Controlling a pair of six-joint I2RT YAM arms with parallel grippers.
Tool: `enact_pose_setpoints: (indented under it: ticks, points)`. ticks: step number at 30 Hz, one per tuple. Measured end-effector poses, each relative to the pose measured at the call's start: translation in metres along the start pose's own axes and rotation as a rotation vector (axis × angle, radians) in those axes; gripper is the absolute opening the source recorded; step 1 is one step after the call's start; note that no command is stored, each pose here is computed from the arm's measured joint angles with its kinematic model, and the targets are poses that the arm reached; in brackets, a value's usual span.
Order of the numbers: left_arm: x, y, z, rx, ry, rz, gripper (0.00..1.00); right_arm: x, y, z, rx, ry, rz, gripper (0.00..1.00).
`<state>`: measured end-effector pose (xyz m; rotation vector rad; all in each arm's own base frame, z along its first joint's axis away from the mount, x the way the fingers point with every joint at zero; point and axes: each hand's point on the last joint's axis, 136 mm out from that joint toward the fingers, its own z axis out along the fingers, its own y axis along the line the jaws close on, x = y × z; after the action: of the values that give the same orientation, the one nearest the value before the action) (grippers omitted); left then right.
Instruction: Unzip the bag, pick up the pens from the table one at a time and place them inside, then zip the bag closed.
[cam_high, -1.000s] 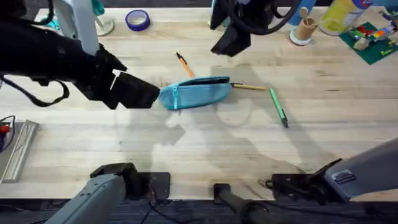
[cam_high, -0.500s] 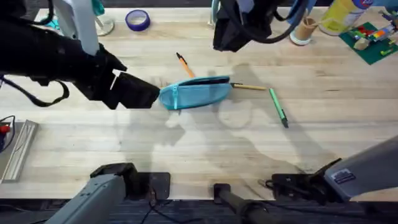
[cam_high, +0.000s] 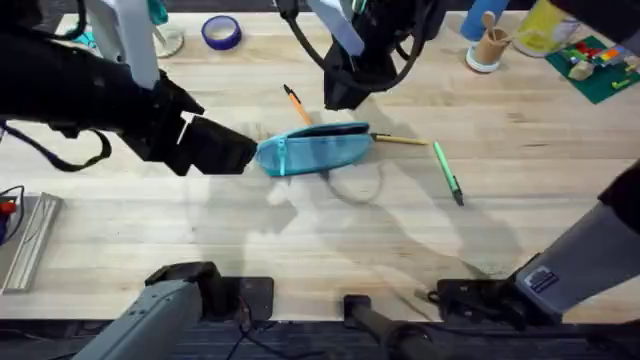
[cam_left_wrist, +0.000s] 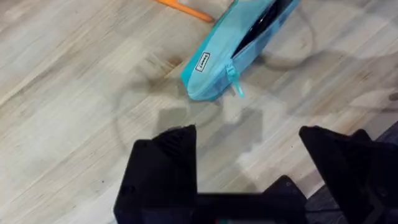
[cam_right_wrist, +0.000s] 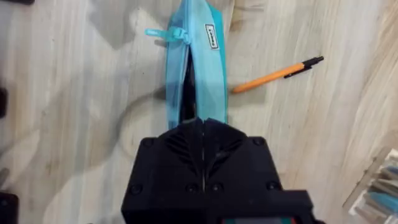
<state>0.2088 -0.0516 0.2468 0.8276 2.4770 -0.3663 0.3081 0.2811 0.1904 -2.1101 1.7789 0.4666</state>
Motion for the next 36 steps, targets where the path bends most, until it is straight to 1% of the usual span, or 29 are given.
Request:
enact_pose_setpoints:
  ticks: [4,16,31,36]
  points:
    - [0.0,0.0,0.0,0.0,0.0,0.0,0.995,0.002,0.004,0.0,-0.015,0.008,0.042,0.029]
    - [0.0,0.0,0.0,0.0,0.0,0.0,0.995,0.006,0.013,0.001,-0.056,0.023,0.077,0.032]
    - [0.0,0.0,0.0,0.0,0.0,0.0,0.995,0.016,0.014,0.024,-0.12,0.052,0.118,0.032]
    - [0.0,0.0,0.0,0.0,0.0,0.0,0.995,0.023,0.013,0.04,-0.16,0.071,0.139,0.032]
